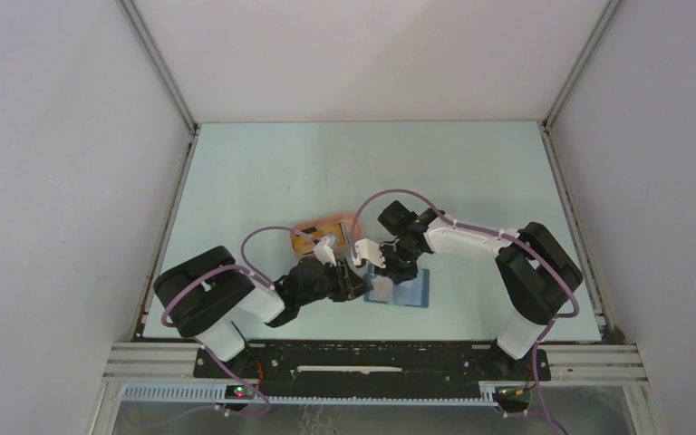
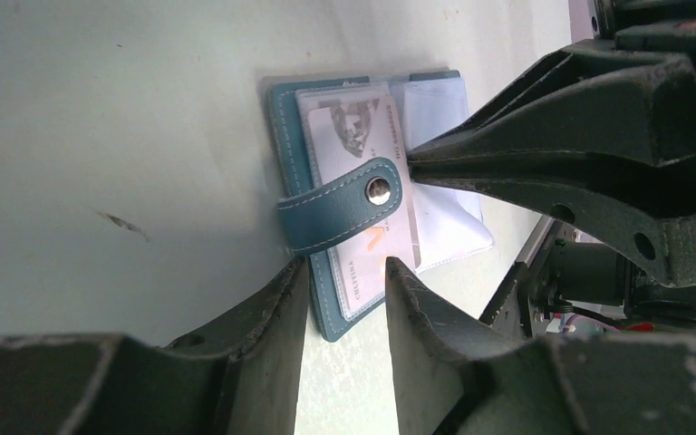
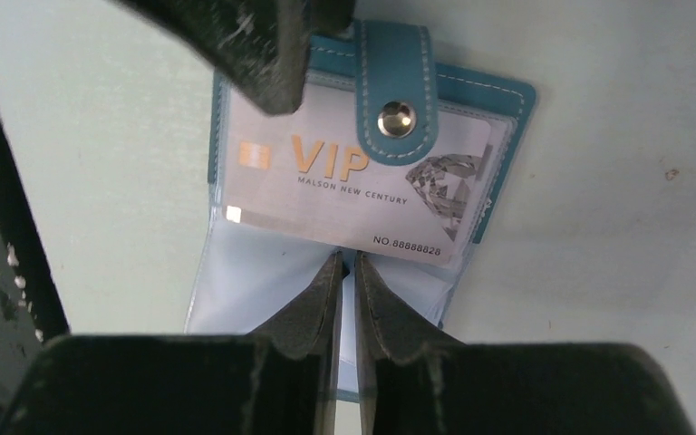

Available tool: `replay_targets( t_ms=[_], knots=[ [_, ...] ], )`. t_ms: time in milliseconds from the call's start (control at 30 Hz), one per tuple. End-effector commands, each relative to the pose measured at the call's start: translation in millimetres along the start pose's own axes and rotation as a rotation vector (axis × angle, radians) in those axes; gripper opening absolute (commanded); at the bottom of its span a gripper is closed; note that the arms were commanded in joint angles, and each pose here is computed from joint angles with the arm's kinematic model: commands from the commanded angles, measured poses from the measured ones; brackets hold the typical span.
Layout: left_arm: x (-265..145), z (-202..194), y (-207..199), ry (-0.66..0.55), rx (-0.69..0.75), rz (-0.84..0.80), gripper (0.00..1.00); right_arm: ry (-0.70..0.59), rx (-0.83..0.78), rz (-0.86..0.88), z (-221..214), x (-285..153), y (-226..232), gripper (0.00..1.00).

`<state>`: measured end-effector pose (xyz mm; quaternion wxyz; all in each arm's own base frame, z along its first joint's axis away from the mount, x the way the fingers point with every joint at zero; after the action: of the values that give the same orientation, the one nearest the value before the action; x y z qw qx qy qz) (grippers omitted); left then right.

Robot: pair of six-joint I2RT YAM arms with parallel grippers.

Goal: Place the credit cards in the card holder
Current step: Insert the credit card into the card holder.

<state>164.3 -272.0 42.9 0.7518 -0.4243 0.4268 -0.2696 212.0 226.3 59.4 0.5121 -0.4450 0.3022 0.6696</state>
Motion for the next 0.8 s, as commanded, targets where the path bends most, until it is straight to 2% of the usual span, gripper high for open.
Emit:
replay_targets(
  t_ms=[0,233,367,533,633,767],
  knots=[
    [-4.8,2.1,2.5,-0.007,-0.017,-0.016,0.41,-0.038,-0.08,0.056,-4.8,-22.6,9.3,0.17],
    [-5.3,5.0,4.5,-0.01,-0.018,-0.013,0.41,-0.001,-0.087,0.051,-26.9,-27.9,14.0,0.18],
    [-5.9,5.2,1.1,-0.007,-0.01,-0.029,0.41,-0.063,-0.106,0.043,-18.2,-35.5,16.3,0.18],
    [-6.8,5.2,-0.5,-0.007,-0.005,-0.038,0.42,-0.133,-0.21,0.015,1.7,-35.4,23.8,0.22],
    [-6.2,4.8,-0.2,-0.004,-0.005,-0.037,0.42,-0.123,-0.268,0.038,11.6,-25.8,31.6,0.26],
    [-6.3,4.9,1.3,-0.007,-0.008,-0.033,0.42,-0.062,-0.28,0.087,4.3,-14.0,37.0,0.29]
  ],
)
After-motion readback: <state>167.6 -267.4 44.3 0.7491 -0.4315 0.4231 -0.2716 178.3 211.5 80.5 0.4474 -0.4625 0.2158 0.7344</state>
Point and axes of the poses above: each gripper's point midway between its finger pads, its own x axis out along the fingers, its own y axis along the line the jaws close on, z = x × y, the point moved 4 cm from there along -x, back along the fingers, and after that the axes turned 15 degrees about -x, right-handed, at the moved point
